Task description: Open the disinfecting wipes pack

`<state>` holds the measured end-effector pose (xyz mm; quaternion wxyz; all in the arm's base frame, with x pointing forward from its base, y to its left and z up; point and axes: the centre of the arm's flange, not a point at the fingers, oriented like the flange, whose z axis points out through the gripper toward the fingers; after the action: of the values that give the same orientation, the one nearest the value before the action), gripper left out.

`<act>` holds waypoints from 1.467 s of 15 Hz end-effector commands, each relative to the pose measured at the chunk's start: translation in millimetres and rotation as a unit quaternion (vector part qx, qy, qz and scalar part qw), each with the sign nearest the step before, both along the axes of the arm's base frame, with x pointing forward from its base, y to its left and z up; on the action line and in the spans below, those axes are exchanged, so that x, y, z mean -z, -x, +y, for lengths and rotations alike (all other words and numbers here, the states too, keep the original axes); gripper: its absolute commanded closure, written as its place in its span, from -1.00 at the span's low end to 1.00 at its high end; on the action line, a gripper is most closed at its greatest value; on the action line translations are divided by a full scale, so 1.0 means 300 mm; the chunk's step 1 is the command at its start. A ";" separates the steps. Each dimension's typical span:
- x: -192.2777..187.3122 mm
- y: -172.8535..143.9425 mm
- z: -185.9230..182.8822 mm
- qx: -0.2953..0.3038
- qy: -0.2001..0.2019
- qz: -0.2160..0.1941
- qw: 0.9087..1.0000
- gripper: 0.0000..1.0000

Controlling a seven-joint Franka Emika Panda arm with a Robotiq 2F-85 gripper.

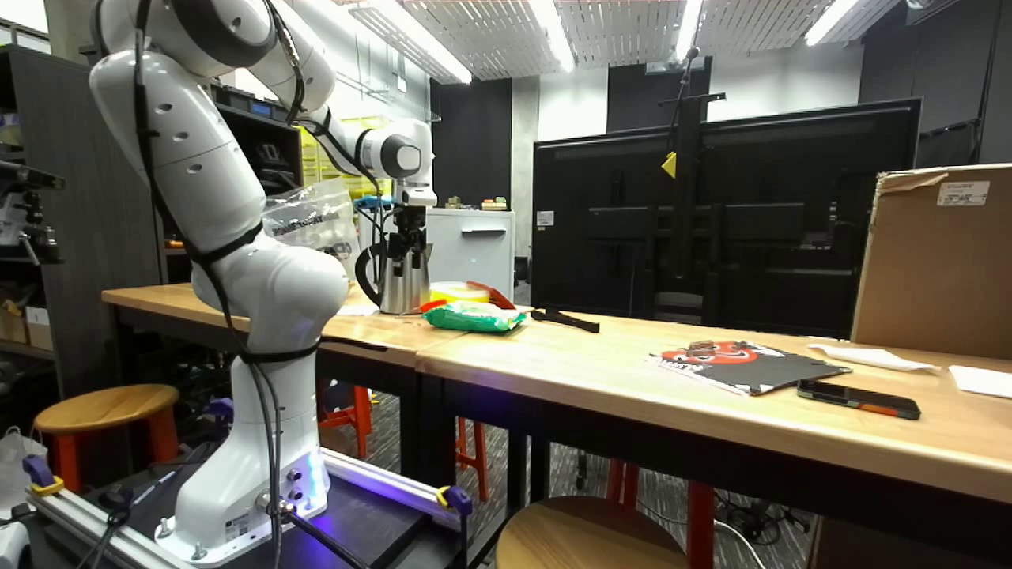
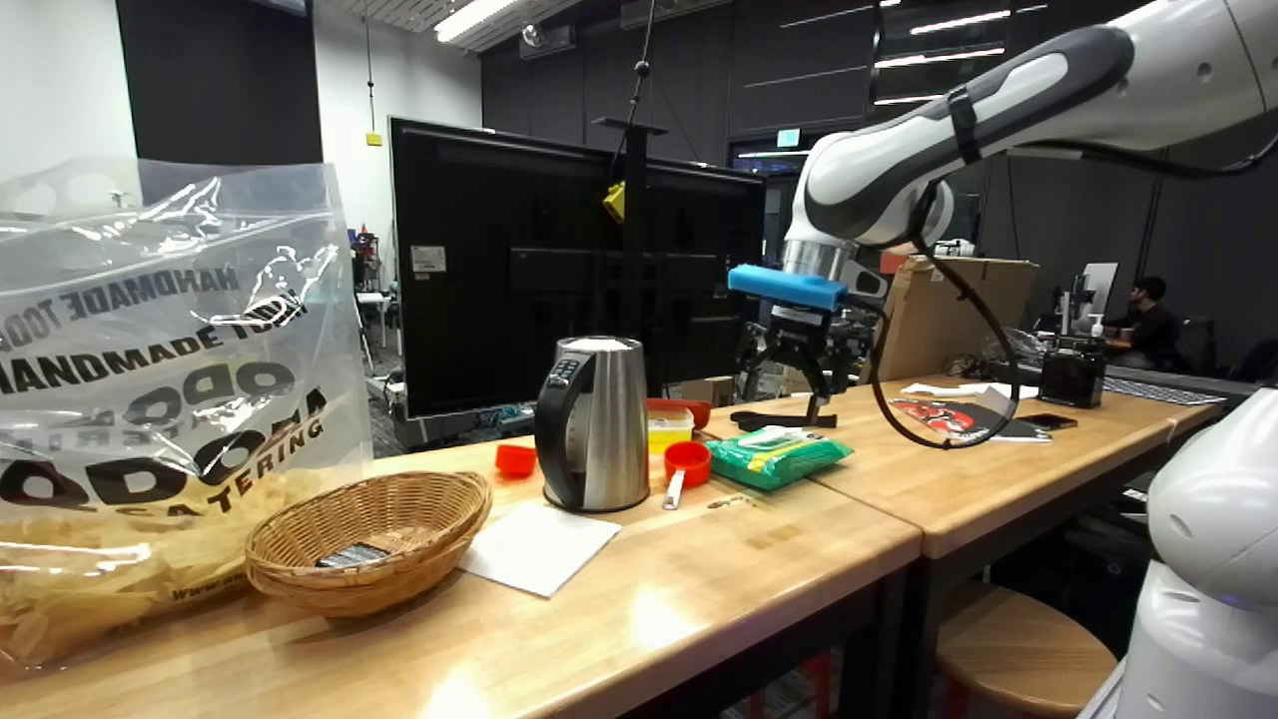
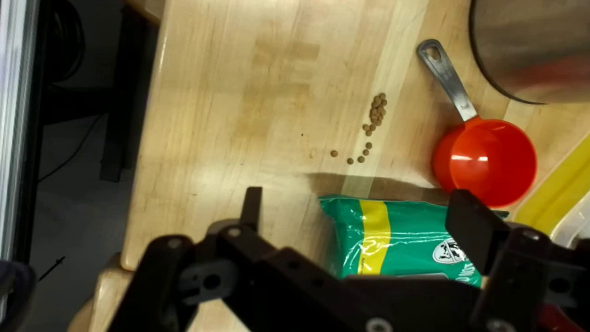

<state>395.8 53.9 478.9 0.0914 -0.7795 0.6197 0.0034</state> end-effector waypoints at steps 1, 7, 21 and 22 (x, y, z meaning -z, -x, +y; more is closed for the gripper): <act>-0.022 0.009 -0.018 -0.022 -0.012 0.011 1.000 -1.00; 0.005 0.004 -0.009 -0.021 0.003 0.006 1.000 -1.00; 0.007 0.003 -0.007 -0.022 0.003 0.007 1.000 -1.00; 0.007 0.003 -0.007 -0.022 0.003 0.007 1.000 -1.00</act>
<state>394.9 51.7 476.7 0.0847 -0.7930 0.6032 0.0089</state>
